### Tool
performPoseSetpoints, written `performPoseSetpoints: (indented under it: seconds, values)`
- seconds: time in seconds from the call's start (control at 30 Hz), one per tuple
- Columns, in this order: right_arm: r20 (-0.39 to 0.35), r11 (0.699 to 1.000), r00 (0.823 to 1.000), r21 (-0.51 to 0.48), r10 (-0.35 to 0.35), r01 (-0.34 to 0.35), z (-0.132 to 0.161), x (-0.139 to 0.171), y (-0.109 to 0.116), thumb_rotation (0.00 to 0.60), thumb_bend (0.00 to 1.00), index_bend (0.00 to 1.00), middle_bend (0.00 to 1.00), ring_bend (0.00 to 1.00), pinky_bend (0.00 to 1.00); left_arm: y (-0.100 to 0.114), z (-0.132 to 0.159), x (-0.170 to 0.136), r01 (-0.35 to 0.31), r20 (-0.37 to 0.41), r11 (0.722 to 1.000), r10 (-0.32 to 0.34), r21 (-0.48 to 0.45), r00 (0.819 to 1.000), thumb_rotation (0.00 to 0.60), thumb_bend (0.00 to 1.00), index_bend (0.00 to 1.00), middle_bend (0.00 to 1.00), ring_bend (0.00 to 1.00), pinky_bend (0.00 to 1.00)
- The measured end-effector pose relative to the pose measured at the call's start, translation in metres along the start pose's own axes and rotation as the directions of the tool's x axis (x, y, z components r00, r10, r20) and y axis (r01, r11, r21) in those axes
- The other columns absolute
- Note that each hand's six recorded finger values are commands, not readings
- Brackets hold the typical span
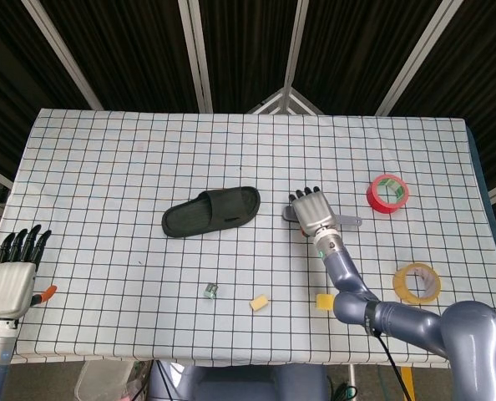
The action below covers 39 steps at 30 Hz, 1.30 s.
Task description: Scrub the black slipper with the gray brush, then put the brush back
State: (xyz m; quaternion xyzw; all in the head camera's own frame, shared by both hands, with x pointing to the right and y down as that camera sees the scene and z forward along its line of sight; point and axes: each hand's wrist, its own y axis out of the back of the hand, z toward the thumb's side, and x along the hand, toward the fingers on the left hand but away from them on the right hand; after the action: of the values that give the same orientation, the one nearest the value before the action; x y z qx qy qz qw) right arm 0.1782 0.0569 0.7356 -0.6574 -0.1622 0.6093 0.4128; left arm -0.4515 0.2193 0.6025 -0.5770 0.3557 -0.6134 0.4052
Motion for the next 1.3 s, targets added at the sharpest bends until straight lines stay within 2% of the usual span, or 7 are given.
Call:
performPoseSetpoints:
  seconds: [0.47,0.9,1.13,1.3]
  values:
    - [0.007,1.000,1.000,-0.006,0.004,-0.004,-0.0030,-0.0041,-0.0051,0.600,0.37,0.38,0.31,0.22,0.23,-0.0013,-0.0009,0.0008,0.006,-0.003,1.000,-0.006,0.002,1.000,0.600,0.10,0.00,0.00,0.00,0.02]
    - [0.004,1.000,1.000,-0.004,-0.009,0.009,-0.0035,-0.0021,-0.0037,0.600,0.37,0.45,0.36,0.26,0.25,-0.0005,0.0004,-0.0002,0.004,0.000,1.000,-0.004,0.001,1.000,0.600,0.10,0.00,0.00,0.00,0.02]
    - [0.005,1.000,1.000,-0.007,-0.013,0.013,-0.0031,-0.0015,-0.0043,0.600,0.37,0.50,0.40,0.29,0.30,0.0000,0.0001,-0.0010,0.004,0.000,1.000,-0.004,0.000,1.000,0.600,0.10,0.00,0.00,0.00,0.02]
    - [0.002,1.000,1.000,-0.014,-0.013,0.013,-0.0026,-0.0017,-0.0055,0.600,0.37,0.55,0.44,0.34,0.37,-0.0002,-0.0001,-0.0009,0.005,0.000,1.000,-0.005,0.000,1.000,0.600,0.10,0.00,0.00,0.00,0.02]
